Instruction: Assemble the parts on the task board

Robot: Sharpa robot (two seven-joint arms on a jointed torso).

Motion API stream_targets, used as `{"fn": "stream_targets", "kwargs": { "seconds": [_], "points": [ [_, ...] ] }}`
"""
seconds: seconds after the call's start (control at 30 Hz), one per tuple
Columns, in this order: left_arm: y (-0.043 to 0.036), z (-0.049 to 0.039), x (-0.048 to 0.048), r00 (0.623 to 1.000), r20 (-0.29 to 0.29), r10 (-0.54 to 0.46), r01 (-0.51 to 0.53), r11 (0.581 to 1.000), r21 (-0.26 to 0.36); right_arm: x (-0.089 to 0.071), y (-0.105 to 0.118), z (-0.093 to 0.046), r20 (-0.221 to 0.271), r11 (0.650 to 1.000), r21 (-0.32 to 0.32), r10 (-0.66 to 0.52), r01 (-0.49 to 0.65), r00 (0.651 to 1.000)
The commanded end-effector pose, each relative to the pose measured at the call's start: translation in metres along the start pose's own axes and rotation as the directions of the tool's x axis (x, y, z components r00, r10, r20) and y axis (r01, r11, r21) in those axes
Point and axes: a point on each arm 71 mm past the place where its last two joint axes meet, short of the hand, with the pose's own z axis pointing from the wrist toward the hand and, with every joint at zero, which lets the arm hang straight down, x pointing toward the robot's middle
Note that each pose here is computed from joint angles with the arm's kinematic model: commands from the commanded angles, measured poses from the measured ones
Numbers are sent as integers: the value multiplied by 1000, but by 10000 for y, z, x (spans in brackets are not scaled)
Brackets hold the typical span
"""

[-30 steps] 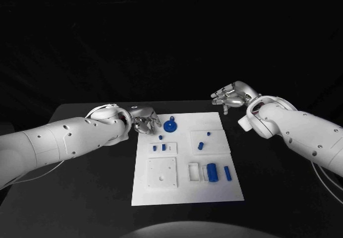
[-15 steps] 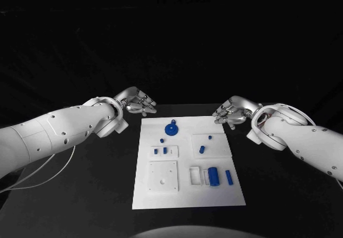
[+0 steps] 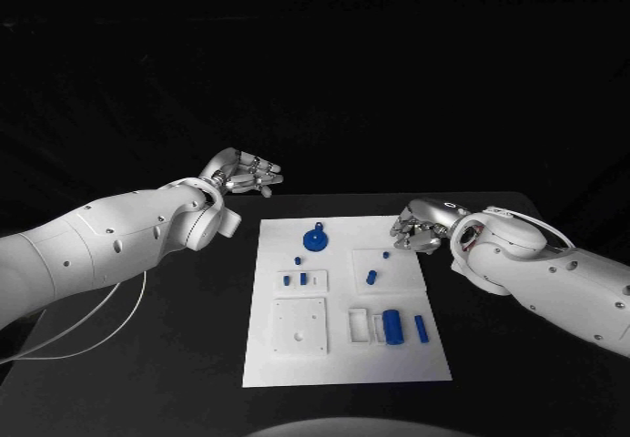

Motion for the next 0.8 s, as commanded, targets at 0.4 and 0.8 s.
{"fn": "stream_targets", "kwargs": {
  "seconds": [0.4,0.8],
  "points": [
    [-115,-13,97,996,45,-81,80,996,41,230,84,50,-15,996,3,-87,87,996],
    [-107,-13,99,990,57,-126,124,992,25,332,151,77,-43,997,-20,-77,76,996]
  ]
}}
